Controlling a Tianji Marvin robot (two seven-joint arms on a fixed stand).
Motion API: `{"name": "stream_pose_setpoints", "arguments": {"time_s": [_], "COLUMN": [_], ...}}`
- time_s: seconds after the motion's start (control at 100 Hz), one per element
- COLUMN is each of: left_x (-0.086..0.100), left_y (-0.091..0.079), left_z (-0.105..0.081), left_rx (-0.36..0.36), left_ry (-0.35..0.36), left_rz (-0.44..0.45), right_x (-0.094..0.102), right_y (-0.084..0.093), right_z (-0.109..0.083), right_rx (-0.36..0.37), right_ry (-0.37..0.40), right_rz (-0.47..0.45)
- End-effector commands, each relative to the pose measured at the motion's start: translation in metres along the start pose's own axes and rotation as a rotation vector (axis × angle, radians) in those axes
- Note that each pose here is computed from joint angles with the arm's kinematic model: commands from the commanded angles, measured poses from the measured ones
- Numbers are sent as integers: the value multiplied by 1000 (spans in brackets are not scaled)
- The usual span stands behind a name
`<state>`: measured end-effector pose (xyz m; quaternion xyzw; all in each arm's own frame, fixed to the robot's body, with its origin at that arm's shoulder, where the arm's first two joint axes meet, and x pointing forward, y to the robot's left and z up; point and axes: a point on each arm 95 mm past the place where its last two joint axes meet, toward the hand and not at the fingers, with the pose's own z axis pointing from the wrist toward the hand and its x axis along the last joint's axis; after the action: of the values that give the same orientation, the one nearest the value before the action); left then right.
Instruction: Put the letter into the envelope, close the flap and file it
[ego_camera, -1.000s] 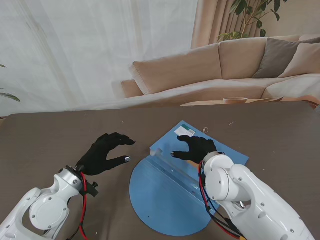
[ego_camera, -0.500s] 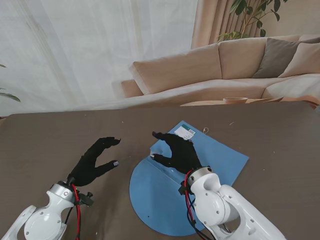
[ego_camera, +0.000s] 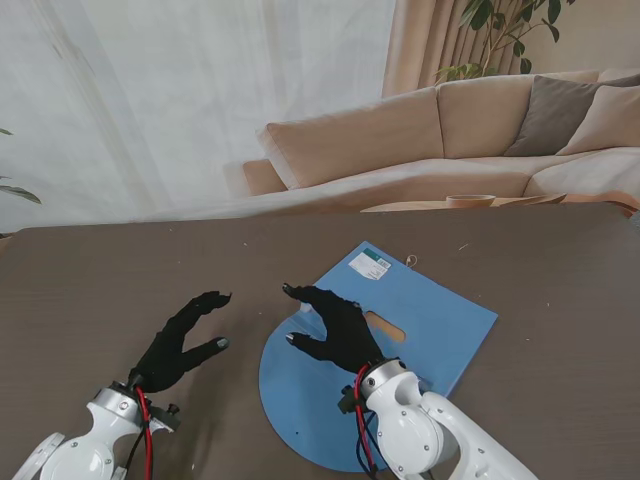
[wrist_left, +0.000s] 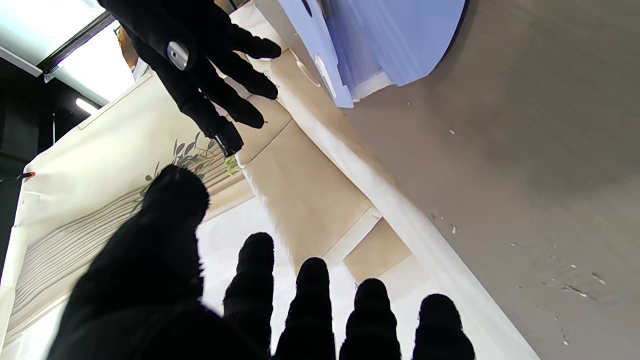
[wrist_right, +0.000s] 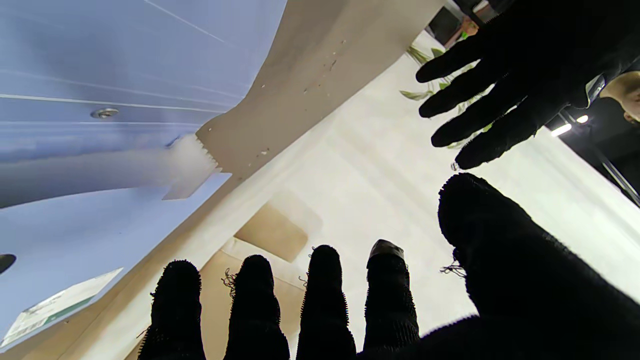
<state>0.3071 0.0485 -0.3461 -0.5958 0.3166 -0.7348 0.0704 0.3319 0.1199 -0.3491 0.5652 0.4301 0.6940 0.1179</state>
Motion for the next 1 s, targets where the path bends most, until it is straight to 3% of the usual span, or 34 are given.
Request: {"name": "stream_pose_setpoints", "arguments": {"time_s": [0.0,0.41,0.99], "left_x": [1,1,5], "left_y": [5,4,7], "left_z": [-1,1,3], "left_rx": [-9,13,-29], "left_ry": [0,11,-5], "left_rz": [2,-58,-50], "right_x": [2,-3,-5], "right_y": [-6,-11,-6], "right_z": [-2,-5,-8], "right_rx": [40,73,69], "right_ry": [1,4,1], "right_rz": [-3,32,49]}}
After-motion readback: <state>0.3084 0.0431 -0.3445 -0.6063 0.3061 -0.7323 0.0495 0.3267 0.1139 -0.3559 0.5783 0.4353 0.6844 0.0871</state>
